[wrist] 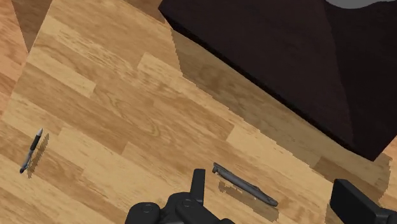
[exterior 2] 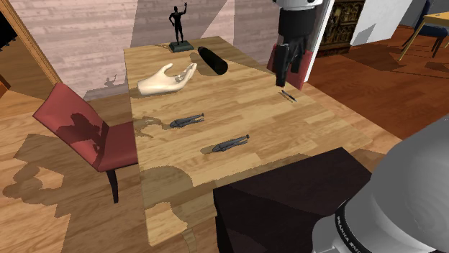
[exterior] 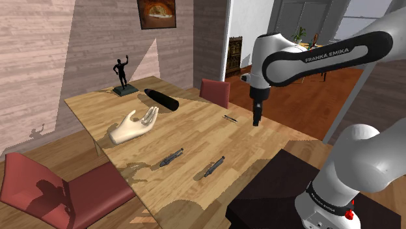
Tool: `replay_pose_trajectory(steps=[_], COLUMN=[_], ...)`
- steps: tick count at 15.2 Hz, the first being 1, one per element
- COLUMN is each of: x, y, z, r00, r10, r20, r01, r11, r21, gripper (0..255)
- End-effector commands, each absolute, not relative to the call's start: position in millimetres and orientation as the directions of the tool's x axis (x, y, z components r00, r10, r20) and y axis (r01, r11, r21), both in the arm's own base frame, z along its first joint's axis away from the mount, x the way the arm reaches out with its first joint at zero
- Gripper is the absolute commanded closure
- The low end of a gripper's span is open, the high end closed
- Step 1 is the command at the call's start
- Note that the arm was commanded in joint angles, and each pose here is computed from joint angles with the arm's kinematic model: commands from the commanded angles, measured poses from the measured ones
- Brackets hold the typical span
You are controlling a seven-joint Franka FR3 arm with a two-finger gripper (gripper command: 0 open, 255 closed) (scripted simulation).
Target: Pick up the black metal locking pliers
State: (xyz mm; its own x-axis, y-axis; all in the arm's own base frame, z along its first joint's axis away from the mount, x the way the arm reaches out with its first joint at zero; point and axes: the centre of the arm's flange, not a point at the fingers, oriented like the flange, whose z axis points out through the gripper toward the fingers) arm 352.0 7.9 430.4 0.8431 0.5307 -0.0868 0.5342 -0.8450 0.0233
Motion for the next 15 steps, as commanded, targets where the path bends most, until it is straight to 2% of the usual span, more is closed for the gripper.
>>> replay_pose_trajectory(steps=[1,8,15], x=[362,394,419], y=[12,33,65], z=[408,328,249], r00=[0.794,0.584,0.323], r10=[0.604,0.811,0.946], r20=[-0.074,-0.04,-0.007], r01=[0.607,0.812,0.946], r11=[-0.794,-0.584,-0.323], r21=[0.023,0.023,0.032], gripper=[0,0,0])
